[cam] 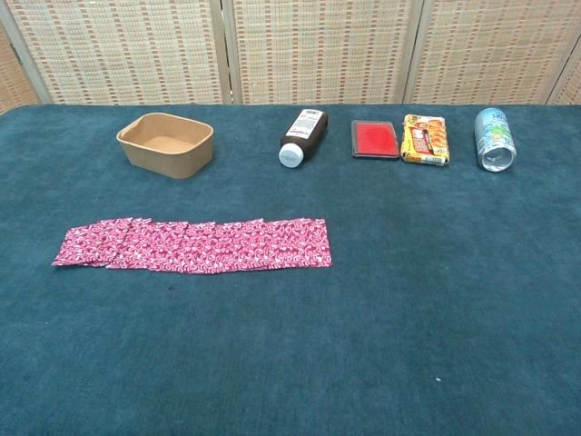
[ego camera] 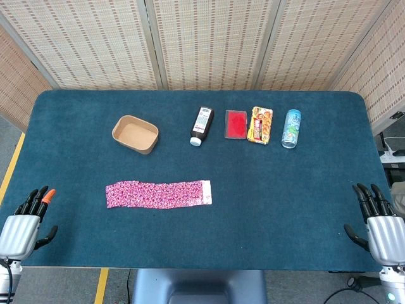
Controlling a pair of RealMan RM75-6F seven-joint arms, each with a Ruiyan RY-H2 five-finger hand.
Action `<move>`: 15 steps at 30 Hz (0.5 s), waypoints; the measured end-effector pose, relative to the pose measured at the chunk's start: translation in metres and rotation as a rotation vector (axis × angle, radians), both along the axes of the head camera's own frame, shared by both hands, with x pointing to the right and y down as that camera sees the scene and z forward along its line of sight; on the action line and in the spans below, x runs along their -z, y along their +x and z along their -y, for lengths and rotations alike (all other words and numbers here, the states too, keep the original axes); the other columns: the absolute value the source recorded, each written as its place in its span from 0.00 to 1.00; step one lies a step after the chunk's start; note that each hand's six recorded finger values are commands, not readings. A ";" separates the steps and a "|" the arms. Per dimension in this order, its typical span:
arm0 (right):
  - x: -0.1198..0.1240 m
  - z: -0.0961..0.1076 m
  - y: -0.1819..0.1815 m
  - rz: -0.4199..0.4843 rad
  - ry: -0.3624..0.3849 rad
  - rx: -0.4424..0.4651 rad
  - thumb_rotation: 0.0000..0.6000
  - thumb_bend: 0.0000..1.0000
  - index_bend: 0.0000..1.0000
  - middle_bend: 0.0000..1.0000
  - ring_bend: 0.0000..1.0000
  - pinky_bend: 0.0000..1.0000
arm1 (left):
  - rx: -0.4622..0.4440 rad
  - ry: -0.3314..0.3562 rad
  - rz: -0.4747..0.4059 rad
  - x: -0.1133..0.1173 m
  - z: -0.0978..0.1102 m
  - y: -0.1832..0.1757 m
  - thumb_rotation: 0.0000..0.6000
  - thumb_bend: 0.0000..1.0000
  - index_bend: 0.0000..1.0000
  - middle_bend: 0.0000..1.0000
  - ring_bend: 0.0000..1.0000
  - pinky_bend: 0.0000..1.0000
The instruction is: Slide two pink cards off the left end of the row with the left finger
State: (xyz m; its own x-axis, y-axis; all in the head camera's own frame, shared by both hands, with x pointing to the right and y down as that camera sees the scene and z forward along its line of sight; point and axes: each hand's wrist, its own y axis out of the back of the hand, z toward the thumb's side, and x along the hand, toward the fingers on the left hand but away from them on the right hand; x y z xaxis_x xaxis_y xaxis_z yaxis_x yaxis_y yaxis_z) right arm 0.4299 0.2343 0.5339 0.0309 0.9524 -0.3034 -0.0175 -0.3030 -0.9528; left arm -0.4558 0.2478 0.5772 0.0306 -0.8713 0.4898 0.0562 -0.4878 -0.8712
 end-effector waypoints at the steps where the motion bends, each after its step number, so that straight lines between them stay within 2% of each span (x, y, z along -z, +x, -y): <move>1: 0.000 0.000 0.000 0.002 -0.001 0.000 1.00 0.13 0.00 0.08 0.00 0.25 | 0.000 0.001 0.001 0.000 0.000 0.000 1.00 0.32 0.00 0.00 0.00 0.27; 11: 0.004 -0.005 -0.003 0.048 -0.026 0.028 1.00 0.13 0.00 0.08 0.00 0.25 | 0.009 -0.015 0.010 -0.006 -0.001 -0.001 1.00 0.33 0.00 0.00 0.02 0.28; 13: 0.007 -0.005 -0.003 0.048 -0.009 0.038 1.00 0.13 0.00 0.08 0.00 0.25 | 0.007 -0.036 0.012 -0.011 -0.003 -0.001 1.00 0.34 0.00 0.02 0.06 0.29; 15: 0.012 -0.006 -0.002 0.033 0.019 0.050 1.00 0.13 0.00 0.08 0.00 0.25 | 0.006 -0.057 0.017 -0.016 -0.004 -0.001 1.00 0.34 0.00 0.08 0.15 0.32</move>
